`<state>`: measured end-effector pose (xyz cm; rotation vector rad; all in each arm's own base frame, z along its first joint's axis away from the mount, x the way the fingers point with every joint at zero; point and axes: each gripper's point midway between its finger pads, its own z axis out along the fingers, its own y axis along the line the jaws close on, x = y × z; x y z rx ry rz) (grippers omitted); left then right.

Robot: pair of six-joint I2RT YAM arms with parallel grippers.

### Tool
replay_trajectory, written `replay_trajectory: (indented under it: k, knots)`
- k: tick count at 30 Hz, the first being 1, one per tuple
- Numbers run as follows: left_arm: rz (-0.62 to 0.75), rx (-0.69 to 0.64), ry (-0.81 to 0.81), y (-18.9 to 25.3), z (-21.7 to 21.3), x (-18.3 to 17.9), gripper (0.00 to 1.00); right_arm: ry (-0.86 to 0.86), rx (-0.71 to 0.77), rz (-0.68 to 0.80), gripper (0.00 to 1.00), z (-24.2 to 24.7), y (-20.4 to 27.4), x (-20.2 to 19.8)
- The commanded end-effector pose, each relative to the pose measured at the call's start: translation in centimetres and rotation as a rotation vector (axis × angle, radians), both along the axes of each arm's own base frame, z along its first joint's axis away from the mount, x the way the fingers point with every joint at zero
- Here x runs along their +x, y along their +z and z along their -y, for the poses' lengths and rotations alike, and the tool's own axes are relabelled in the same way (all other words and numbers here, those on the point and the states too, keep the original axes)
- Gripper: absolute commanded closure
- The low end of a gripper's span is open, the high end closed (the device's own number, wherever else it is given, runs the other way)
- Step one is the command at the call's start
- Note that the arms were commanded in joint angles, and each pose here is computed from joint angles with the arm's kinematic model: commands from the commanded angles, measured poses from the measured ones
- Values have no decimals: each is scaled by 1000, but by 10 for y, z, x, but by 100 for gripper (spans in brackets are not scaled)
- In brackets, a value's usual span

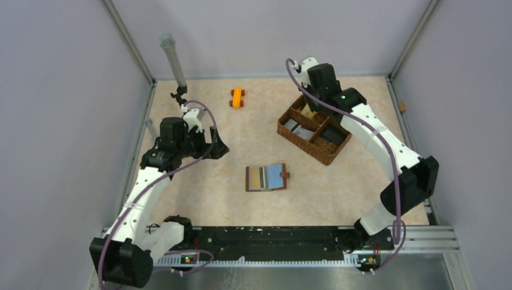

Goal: Put the credit cards into the card holder
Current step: Pick up the credit card from the storage box.

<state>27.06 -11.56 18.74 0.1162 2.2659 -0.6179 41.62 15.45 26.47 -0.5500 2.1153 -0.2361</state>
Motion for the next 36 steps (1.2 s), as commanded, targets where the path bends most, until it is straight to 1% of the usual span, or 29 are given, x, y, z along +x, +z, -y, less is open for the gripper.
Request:
replay_trajectory:
  k: [1,5,9,12,15,18,21,22,26,27,30,32,33,35,36]
  knots:
    - [149,-154,-227,40,40,-14,2,247,298,-129,100,-47,5,-63]
    - [172,-254,-414,53,73,-41,2,523,498,-260,100,-90,4,-125]
    - [150,-275,-567,54,107,-70,2,767,639,-412,100,-126,-2,-186]
    - [133,-311,-639,56,125,-88,1,950,718,-546,100,-146,-5,-231]
    - [124,-352,-672,57,135,-99,1,1062,725,-670,100,-158,-14,-266]
    - [103,-371,-697,54,141,-107,1,1137,725,-716,100,-166,-16,-286]
    - [80,-377,-723,51,145,-115,5,1186,743,-726,100,-169,-12,-293]
    - [76,-383,-734,51,145,-118,10,1193,743,-723,100,-170,-11,-293]
    - [49,-407,-767,49,145,-129,36,1197,733,-699,100,-170,-10,-290]
    - [39,-414,-777,48,145,-132,41,1185,726,-693,100,-170,-11,-288]
    - [-6,-447,-823,44,146,-143,60,1136,711,-679,100,-172,-18,-279]
    - [-38,-459,-842,40,146,-149,86,1079,698,-663,100,-173,-25,-270]
    - [-46,-458,-838,37,146,-150,98,1051,699,-660,97,-174,-28,-266]
    - [-50,-434,-768,27,144,-142,100,926,676,-629,68,-172,-40,-249]
    - [-48,-421,-716,21,142,-136,100,864,674,-621,55,-168,-47,-242]
